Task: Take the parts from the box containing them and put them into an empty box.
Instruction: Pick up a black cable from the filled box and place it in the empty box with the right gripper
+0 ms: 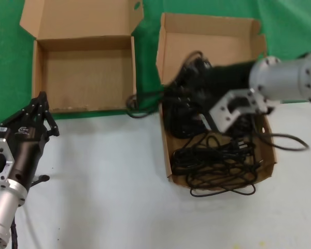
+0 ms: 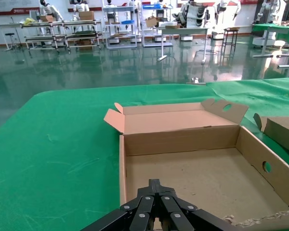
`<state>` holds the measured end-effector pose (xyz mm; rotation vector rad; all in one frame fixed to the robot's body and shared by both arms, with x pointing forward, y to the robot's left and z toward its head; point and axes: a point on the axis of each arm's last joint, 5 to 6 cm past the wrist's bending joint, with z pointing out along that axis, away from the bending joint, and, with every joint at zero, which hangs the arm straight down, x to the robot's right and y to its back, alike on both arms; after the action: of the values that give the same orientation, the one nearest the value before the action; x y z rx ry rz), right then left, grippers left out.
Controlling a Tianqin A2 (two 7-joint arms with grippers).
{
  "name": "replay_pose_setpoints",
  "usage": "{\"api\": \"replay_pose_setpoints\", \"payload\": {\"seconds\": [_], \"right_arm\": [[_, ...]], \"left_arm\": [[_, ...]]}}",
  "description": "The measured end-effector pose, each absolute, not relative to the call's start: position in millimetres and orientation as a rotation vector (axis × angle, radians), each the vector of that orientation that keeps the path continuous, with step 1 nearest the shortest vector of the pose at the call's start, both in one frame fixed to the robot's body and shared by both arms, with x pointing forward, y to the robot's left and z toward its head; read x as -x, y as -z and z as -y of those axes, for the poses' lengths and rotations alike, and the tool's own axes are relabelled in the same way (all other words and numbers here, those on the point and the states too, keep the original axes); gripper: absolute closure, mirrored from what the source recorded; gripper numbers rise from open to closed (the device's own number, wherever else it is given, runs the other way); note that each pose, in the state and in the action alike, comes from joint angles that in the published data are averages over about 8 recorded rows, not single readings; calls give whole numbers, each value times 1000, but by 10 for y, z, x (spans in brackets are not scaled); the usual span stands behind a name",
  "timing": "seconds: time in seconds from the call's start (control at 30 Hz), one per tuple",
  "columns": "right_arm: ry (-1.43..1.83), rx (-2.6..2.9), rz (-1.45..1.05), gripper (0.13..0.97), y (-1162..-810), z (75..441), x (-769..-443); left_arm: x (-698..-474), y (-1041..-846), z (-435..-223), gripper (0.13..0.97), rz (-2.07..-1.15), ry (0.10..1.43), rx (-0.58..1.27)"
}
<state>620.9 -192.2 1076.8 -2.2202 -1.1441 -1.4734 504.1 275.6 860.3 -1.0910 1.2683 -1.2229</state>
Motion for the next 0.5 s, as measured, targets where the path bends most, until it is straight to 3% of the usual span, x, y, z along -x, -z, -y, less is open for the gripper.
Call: {"api": "replay_pose_setpoints", "payload": {"seconds": [0.5], "right_arm": [[1573, 2101, 1125, 917, -11121, 1308, -6634]], "left_arm": [[-5041, -8603, -2756, 952, -1268, 1223, 1091]]}}
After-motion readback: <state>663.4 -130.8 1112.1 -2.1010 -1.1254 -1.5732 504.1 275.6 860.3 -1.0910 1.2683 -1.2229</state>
